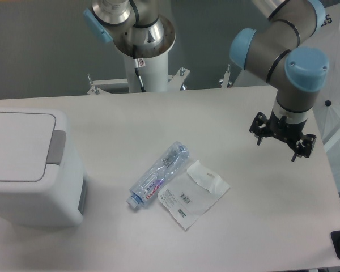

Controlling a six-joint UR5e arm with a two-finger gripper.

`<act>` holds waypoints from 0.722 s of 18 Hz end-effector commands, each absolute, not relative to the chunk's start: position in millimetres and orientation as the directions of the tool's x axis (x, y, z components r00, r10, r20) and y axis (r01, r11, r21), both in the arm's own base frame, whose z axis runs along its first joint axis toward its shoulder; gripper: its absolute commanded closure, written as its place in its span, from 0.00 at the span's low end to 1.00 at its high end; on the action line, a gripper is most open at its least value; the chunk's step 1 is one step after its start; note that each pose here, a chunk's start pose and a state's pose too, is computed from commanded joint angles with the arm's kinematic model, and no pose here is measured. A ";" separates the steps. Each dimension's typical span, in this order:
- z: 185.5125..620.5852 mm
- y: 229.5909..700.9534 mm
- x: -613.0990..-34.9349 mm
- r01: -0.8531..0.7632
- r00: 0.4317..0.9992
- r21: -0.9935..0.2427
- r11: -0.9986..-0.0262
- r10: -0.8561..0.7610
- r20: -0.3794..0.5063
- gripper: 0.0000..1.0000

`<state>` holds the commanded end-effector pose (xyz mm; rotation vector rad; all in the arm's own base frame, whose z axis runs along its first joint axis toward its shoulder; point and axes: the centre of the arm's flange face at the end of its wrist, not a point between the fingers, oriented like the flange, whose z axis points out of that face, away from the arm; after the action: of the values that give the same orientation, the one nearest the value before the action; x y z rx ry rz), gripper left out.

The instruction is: Open the trash can

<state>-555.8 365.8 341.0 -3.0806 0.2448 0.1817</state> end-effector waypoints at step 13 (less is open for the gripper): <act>334.9 364.1 -545.2 -0.151 0.984 -0.037 -0.988 -0.146 -0.098 0.00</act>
<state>-545.2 364.1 334.9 -3.0847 0.2310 0.1475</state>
